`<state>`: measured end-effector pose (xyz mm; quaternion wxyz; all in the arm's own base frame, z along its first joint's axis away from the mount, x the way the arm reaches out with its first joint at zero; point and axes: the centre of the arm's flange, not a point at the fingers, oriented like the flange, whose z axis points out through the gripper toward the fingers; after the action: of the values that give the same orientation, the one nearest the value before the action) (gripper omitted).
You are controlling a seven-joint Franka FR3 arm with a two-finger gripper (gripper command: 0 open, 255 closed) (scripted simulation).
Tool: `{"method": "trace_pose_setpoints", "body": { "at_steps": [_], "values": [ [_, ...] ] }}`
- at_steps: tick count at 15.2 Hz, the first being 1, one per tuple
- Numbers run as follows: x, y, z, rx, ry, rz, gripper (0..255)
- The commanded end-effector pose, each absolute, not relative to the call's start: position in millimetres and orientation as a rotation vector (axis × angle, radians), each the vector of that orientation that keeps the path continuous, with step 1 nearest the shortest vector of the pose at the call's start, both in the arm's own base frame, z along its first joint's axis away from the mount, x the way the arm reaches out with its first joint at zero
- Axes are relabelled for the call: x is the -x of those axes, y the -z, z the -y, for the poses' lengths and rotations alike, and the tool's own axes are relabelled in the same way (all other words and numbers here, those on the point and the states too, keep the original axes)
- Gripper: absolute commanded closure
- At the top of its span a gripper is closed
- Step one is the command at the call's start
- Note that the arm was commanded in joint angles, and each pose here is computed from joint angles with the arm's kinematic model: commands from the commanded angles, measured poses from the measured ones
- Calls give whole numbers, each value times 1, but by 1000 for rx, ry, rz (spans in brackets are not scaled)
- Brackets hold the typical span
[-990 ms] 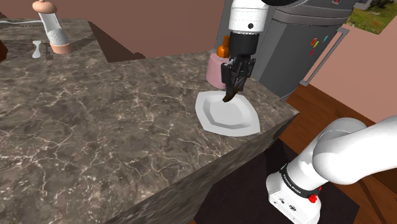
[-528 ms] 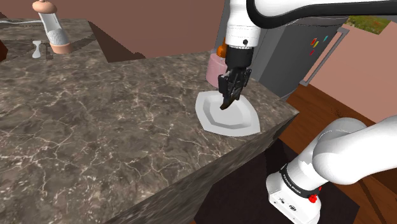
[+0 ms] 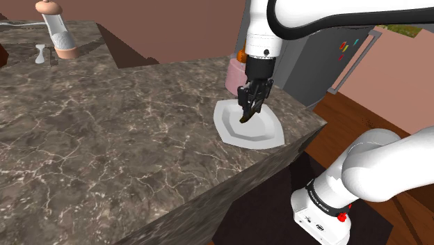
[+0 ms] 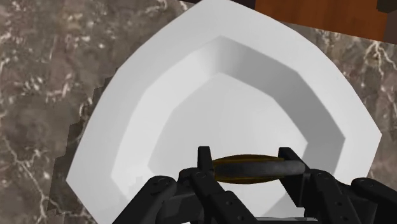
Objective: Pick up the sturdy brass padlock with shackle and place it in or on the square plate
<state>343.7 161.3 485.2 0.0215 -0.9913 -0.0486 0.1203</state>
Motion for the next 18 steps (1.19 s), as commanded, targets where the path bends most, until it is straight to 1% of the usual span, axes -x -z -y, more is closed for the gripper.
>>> {"method": "trace_pose_setpoints", "body": {
  "at_steps": [1, 2, 7, 11, 18],
  "values": [
    [-344, -485, -161, 3072, -373, 151, 255],
    [-344, -485, -161, 3072, -373, 151, 0],
    [-344, -485, -161, 3072, -373, 151, 0],
    [-356, -534, -160, 3072, -373, 151, 0],
    [-356, -534, -160, 3072, -373, 151, 0]
  ]
}}
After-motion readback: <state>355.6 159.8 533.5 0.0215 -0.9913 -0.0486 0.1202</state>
